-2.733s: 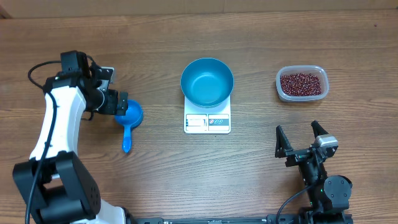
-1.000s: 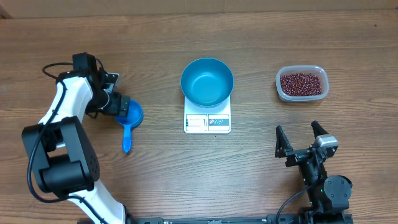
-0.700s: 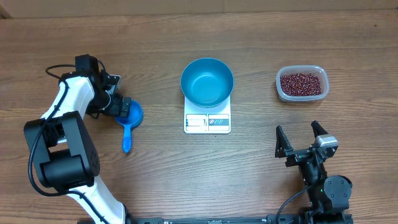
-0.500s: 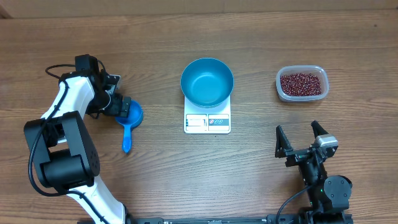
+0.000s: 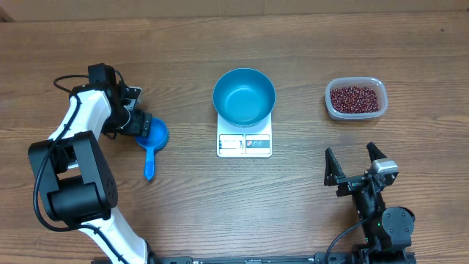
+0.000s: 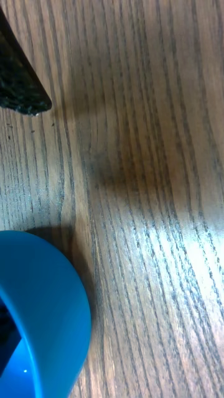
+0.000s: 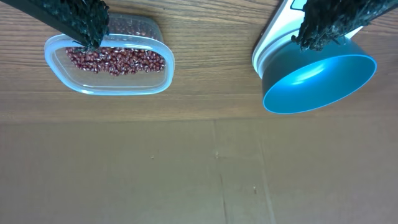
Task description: Scoop item into bowl and weigh 150g on scale
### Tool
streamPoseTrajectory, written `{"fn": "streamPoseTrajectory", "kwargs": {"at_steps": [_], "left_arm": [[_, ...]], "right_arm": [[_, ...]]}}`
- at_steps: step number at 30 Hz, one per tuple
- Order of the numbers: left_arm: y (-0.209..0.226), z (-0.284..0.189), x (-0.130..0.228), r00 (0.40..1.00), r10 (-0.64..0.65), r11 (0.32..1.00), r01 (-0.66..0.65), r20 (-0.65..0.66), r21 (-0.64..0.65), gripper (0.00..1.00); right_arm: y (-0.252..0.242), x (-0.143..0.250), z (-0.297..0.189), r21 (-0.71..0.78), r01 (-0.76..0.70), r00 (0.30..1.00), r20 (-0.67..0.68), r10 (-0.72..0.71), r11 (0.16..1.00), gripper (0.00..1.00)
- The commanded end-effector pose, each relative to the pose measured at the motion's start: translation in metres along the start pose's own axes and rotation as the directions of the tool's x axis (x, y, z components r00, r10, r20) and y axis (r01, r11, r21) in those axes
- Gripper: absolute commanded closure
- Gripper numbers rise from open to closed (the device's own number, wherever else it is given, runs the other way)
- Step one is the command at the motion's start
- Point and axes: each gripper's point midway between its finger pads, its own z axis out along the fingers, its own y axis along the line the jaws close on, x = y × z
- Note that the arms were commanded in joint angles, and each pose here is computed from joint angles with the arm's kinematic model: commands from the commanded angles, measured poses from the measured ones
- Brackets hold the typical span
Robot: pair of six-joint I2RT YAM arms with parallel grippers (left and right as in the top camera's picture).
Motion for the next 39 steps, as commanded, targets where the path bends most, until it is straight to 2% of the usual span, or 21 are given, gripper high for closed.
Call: {"fn": "streamPoseTrajectory", "kwargs": {"at_steps": [1,3,13,25,35,39], "left_arm": [[0.003,-0.003,-0.007,1.0,0.01,1.0,-0.01,0.017,-0.005,0.2],[0.003,-0.003,-0.007,1.0,0.01,1.0,-0.01,0.017,-0.005,0.23],[0.003,-0.003,-0.007,1.0,0.01,1.0,-0.01,0.018,-0.005,0.62],[0.003,-0.003,-0.007,1.0,0.01,1.0,-0.01,0.018,-0.005,0.96],[0.003,-0.004,-0.007,1.0,0.009,1.0,-0.009,0.02,-0.002,0.96],[0.006,-0.033,-0.022,0.999,-0.027,1.0,0.027,0.045,-0.009,0.96]], "right_arm": [[-0.002,0.002,0.0,0.009,-0.004,1.0,0.003,0.004,1.0,0.0],[-0.002,0.002,0.0,0.009,-0.004,1.0,0.003,0.004,1.0,0.0],[-0.002,0.002,0.0,0.009,-0.004,1.0,0.003,0.004,1.0,0.0],[-0.002,0.002,0.0,0.009,-0.004,1.0,0.003,0.004,1.0,0.0],[-0.002,0.002,0.0,0.009,-0.004,1.0,0.003,0.004,1.0,0.0],[-0.002,0.002,0.0,0.009,-0.004,1.0,0.003,0.004,1.0,0.0]]}}
